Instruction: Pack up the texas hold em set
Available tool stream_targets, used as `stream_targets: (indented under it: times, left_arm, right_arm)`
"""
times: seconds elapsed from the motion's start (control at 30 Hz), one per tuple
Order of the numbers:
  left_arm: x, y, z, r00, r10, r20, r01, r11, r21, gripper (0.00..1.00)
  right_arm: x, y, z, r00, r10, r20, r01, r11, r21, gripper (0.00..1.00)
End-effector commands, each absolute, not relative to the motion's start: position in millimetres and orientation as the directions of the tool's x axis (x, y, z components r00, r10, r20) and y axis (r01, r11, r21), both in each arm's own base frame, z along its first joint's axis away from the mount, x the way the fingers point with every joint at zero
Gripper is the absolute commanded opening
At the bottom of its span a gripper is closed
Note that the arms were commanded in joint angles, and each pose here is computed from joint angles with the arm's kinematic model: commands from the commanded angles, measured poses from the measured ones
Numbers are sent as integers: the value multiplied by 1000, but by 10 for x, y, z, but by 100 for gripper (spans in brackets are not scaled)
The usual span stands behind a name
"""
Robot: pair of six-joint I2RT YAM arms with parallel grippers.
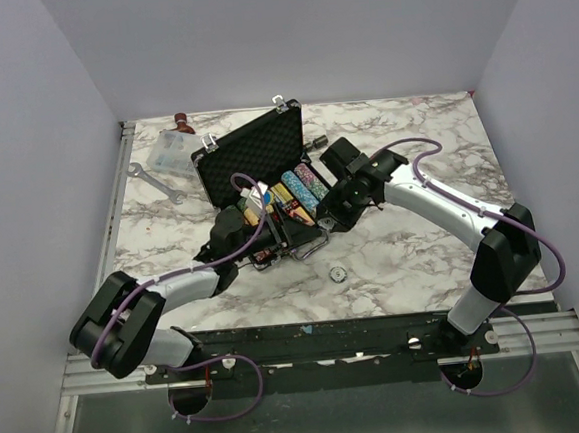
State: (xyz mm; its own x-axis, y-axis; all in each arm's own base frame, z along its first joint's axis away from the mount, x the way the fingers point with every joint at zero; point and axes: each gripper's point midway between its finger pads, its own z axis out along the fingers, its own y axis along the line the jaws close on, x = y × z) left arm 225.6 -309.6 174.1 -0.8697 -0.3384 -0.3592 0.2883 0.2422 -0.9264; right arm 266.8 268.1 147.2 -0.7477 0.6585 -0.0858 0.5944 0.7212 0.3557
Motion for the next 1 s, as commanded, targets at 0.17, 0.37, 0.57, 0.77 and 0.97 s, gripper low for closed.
stream_targets:
  times: [0.17,0.37,0.57,0.77,0.97]
  left_arm:
    - [2463,-3265,1941,-830,-388,-400,343,211,-915,55]
    - [2547,-3311,1906,-823,-403,-400,327,240,-914,49]
    - [2567,-3314,1821,-819,-410,-403,307,281,-909,44]
    - [2591,-3341,1767,-821,-410,-398,288,305,-908,42]
    - [2665,-3355,1730,-816,-418,-399,264,345,-901,24]
  right_arm:
    - [2693,2755,1525,-736,675,-48,615,696,370,0]
    - [2665,2789,1524,-742,670,-24,616,695,370,0]
    - [2658,2781,1543,-740,673,-22,617,691,378,0]
    - [2647,2802,1565,-739,673,-13,615,683,393,0]
    - [2634,2794,1572,-738,675,-11,615,679,400,0]
